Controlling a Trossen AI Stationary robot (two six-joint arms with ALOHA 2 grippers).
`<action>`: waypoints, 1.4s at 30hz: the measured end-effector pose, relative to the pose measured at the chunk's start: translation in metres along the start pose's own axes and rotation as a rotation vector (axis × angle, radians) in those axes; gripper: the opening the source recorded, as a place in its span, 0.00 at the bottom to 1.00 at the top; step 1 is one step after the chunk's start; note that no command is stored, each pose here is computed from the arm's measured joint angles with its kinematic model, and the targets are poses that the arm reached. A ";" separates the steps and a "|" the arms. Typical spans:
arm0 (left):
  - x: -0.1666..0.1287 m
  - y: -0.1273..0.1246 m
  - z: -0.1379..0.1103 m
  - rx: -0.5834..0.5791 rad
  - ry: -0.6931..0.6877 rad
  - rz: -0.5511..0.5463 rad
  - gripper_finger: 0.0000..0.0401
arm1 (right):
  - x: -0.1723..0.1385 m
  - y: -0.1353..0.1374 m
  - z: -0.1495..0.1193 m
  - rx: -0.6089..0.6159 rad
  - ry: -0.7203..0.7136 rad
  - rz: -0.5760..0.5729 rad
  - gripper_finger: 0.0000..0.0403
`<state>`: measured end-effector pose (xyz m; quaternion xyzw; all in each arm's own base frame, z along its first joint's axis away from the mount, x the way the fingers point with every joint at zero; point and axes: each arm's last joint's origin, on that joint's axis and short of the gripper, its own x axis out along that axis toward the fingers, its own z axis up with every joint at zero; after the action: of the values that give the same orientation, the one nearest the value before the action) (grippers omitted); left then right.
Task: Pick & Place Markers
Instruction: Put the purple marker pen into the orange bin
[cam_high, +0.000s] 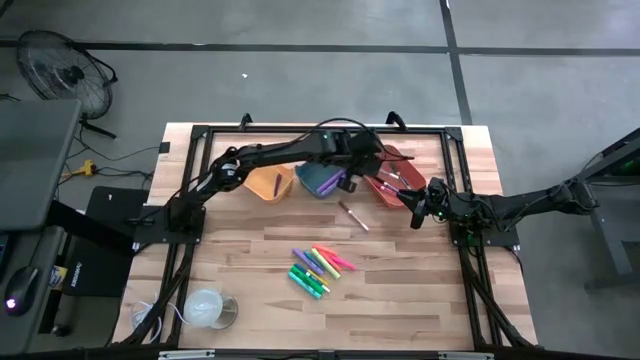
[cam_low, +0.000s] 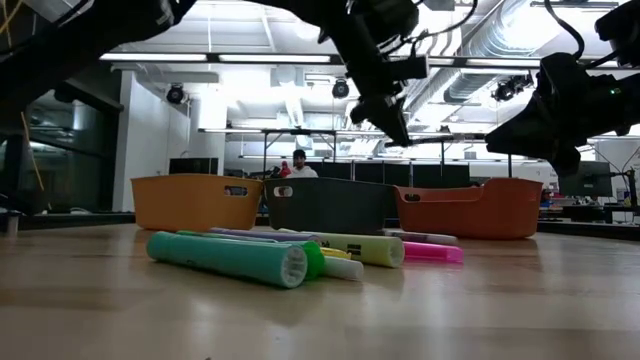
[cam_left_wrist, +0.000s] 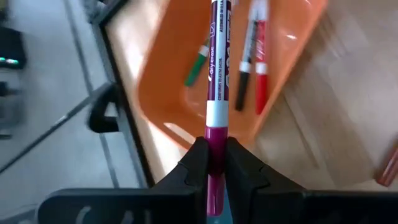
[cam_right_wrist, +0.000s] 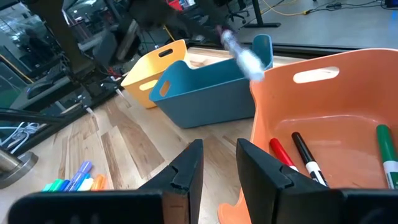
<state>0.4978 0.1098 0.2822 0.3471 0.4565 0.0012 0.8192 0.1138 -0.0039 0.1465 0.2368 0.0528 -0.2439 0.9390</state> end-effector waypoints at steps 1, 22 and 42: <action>0.002 -0.001 0.002 -0.005 -0.010 0.008 0.06 | 0.000 0.000 0.000 0.000 0.000 0.001 0.21; -0.025 0.001 0.011 -0.162 -0.018 0.034 0.06 | 0.000 0.000 0.000 0.001 -0.001 0.001 0.21; -0.036 0.004 0.029 -0.421 -0.276 -0.076 0.06 | 0.000 0.000 0.005 0.038 -0.090 -0.068 0.21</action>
<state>0.4994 0.0852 0.3216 0.1483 0.3428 0.0184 0.9275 0.1133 -0.0065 0.1509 0.2417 0.0140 -0.2868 0.9269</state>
